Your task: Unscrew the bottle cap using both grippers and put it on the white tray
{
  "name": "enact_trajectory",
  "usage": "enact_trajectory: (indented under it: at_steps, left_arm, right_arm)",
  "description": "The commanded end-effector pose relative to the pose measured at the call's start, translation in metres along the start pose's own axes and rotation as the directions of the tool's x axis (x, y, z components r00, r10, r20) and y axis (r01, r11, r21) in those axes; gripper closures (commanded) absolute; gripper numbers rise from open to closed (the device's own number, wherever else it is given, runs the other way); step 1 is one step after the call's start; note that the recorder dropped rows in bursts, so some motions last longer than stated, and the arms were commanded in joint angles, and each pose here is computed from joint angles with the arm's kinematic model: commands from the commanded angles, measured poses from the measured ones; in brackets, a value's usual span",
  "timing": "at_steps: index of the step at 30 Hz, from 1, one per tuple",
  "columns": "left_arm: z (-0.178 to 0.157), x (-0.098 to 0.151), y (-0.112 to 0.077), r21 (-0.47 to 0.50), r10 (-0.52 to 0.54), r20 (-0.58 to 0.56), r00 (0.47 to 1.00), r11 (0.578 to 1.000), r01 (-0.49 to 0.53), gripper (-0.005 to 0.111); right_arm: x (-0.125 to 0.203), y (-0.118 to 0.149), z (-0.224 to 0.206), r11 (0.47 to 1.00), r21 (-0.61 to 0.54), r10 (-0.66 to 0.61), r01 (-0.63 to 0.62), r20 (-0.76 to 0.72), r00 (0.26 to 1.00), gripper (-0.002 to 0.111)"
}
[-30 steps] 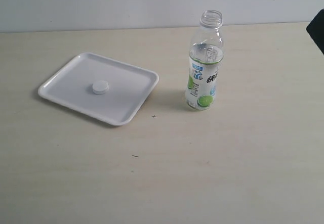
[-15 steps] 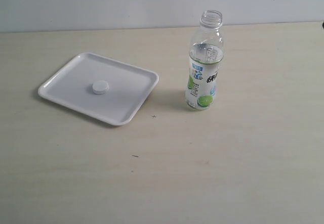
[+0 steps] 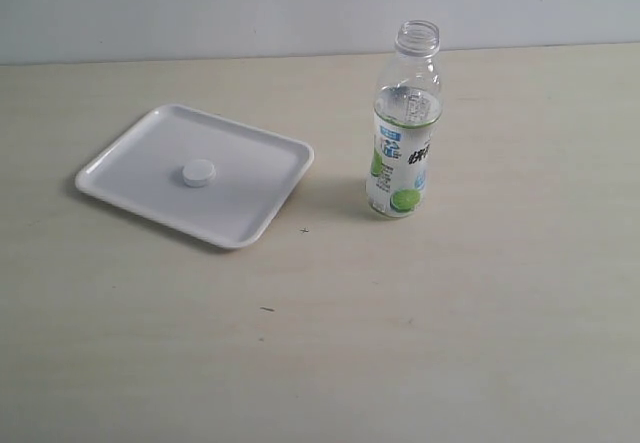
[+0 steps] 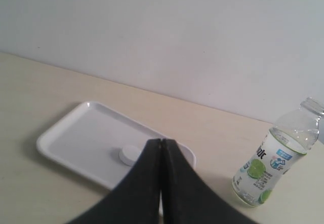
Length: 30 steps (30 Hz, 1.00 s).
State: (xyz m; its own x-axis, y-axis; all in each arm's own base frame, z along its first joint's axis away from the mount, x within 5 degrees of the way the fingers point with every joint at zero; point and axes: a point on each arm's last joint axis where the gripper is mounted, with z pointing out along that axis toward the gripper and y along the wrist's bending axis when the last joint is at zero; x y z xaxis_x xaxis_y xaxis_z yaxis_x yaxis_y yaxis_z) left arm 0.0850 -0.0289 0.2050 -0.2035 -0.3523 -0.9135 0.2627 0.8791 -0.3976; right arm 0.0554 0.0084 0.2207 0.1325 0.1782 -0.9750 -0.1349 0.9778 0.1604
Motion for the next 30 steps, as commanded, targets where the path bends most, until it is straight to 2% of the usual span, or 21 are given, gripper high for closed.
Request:
enact_trajectory:
  at_steps: [1, 8, 14, 20, 30]
  left_arm:
    - [0.0, 0.001, 0.0, 0.0, 0.0, 0.0, 1.0, 1.0, 0.0, 0.107]
    - [0.0, 0.001, 0.0, 0.0, 0.0, 0.0, 1.0, 1.0, 0.0, 0.107]
    - [0.0, 0.001, 0.0, 0.0, 0.0, 0.0, 1.0, 1.0, 0.0, 0.107]
    - [0.0, 0.001, 0.0, 0.0, 0.0, 0.0, 1.0, 1.0, 0.0, 0.107]
    - [0.0, 0.001, 0.0, 0.0, 0.0, 0.0, 1.0, 1.0, 0.0, 0.107]
  right_arm:
    - [0.001, 0.0, 0.001, 1.0, -0.007, -0.029, 0.029, -0.005, 1.0, 0.024]
    - [0.0, 0.003, 0.001, 0.998, -0.032, -0.056, 0.056, 0.017, 0.998, 0.024]
    - [0.004, -0.006, 0.0, 0.995, 0.067, -0.07, 0.072, -0.032, 0.997, 0.024]
    - [0.011, -0.008, -0.002, 0.992, 0.071, -0.094, 0.103, -0.119, 0.988, 0.024]
    - [0.012, -0.008, -0.002, 0.995, 0.074, -0.064, 0.073, -0.119, 0.991, 0.024]
